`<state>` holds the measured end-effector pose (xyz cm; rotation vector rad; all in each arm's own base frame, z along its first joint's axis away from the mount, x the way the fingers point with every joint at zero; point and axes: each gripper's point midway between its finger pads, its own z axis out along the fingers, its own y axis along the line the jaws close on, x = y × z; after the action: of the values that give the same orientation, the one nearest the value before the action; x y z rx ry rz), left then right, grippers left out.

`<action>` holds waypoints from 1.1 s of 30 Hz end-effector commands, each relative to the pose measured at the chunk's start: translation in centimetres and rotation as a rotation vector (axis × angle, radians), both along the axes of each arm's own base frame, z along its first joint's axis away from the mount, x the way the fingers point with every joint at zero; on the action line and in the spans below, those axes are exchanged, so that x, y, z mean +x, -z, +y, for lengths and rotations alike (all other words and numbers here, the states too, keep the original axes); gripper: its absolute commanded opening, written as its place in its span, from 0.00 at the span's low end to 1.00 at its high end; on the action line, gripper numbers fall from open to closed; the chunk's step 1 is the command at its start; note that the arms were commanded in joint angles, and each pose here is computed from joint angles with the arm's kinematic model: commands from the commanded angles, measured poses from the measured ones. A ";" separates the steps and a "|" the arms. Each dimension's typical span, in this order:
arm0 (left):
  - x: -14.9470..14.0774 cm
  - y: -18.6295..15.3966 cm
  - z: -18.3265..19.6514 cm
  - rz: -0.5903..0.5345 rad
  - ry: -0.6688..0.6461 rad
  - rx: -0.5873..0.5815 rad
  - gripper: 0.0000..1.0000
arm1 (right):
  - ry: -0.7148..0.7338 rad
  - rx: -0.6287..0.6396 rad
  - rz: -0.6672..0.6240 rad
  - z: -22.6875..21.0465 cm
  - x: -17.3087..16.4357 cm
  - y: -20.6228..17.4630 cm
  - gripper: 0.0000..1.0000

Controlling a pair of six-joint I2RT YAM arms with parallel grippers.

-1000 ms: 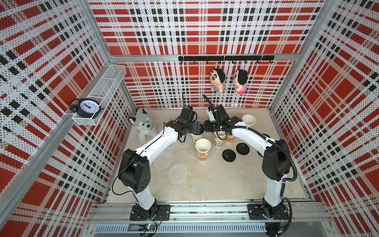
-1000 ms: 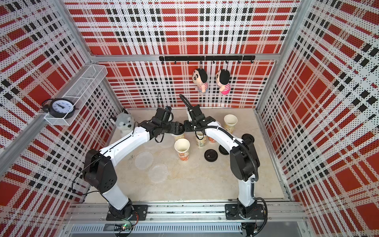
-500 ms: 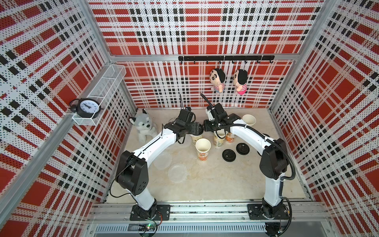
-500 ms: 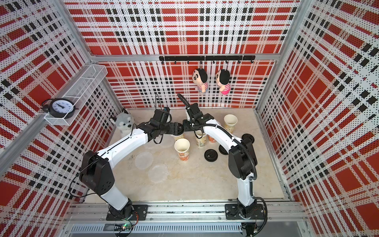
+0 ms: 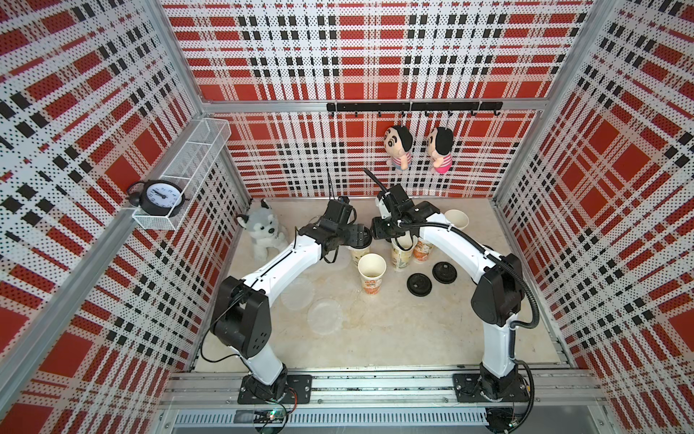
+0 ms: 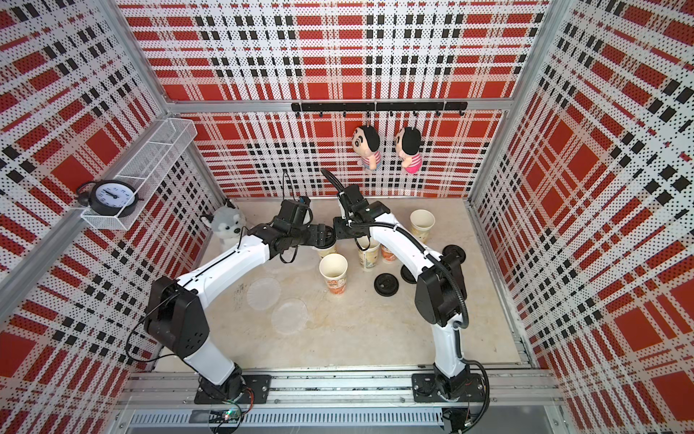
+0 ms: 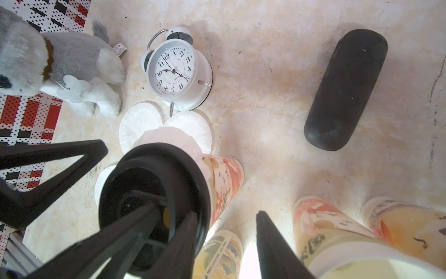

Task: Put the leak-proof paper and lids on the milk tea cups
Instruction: Secure the cup lid on the cup.

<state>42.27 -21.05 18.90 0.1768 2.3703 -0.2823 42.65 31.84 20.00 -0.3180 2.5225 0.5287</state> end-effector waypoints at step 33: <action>-2.6 5.1 0.7 0.190 0.049 0.115 0.84 | -0.034 0.100 0.026 2.8 -0.3 0.0 0.46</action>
<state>42.57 -21.58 19.02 0.1858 2.3712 -0.3014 42.32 33.53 21.09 -0.3104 2.4926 0.6457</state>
